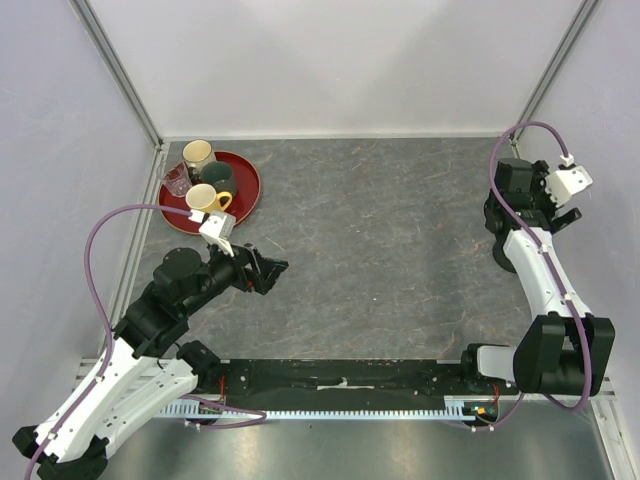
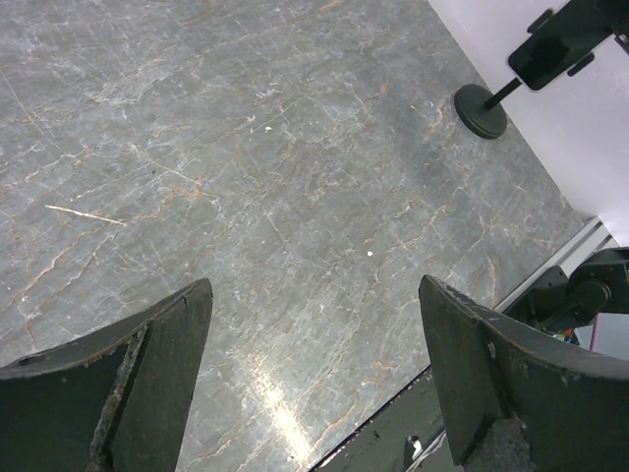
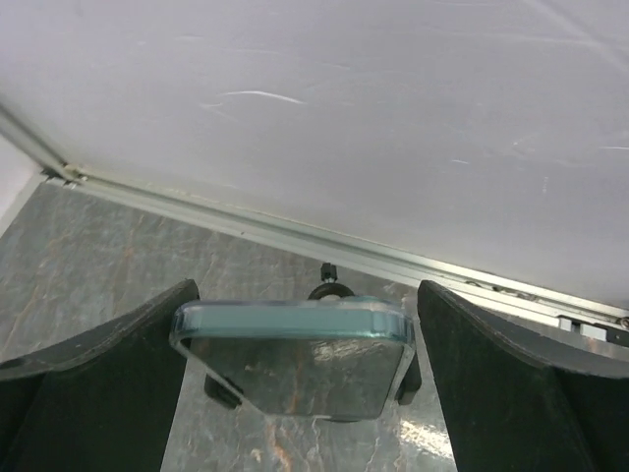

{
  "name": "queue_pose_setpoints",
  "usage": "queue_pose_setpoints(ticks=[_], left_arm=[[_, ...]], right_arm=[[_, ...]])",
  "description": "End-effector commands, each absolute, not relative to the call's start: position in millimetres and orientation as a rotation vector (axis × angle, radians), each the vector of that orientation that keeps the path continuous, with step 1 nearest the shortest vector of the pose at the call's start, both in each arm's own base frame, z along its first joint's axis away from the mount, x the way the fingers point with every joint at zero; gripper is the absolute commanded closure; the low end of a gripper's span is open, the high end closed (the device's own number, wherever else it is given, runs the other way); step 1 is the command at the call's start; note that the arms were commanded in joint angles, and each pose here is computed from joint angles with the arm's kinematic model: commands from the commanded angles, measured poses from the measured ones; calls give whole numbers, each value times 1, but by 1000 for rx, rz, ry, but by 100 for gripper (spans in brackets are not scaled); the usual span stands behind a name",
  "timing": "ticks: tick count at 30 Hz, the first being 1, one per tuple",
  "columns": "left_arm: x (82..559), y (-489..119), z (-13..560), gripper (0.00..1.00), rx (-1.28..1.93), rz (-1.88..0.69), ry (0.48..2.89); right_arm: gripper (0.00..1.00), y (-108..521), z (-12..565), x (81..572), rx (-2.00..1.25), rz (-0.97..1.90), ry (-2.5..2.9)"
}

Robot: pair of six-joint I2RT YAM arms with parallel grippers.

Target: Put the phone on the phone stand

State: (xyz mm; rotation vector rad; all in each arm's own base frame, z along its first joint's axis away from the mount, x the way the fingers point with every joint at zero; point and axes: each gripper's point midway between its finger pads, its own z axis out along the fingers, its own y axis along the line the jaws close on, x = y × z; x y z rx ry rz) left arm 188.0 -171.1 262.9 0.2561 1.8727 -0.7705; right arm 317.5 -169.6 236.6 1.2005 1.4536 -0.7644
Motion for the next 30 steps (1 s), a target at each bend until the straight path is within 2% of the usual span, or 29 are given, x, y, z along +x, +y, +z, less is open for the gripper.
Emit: queue_pose_setpoints(ticks=[1,9,13,17,18,20,21,22,24,25,27,28,30], left_arm=[[185,-177,293,9,240,-851,1794],[183,-180,293,10,229,-884,1797],[180,-181,295,10,214,-915,1786],[178,-182,295,10,199,-937,1783],[177,-182,295,10,194,-943,1783],[177,-181,296,10,190,-948,1779],[176,-181,297,10,188,-951,1777],[175,-181,297,10,186,-951,1778],[173,-178,299,10,180,-955,1771],[172,-177,298,10,175,-953,1777],[170,-173,299,10,155,-953,1770],[169,-172,300,10,149,-956,1766],[167,-169,300,10,125,-965,1760]], right_arm=[[2,-152,269,324,1132,-674,1416],[2,-120,326,310,1028,-665,1364],[2,-76,364,322,786,-661,1419],[2,39,368,383,113,-222,1653],[2,104,361,387,-164,79,1688],[2,167,343,379,-384,409,1755],[2,217,341,347,-614,730,1733],[2,234,337,334,-681,861,1742],[2,251,327,325,-631,1048,1812],[2,248,322,335,-554,1002,1834],[2,219,299,345,-323,837,1935],[2,181,273,360,-134,604,1980],[2,132,289,347,70,414,1888]])
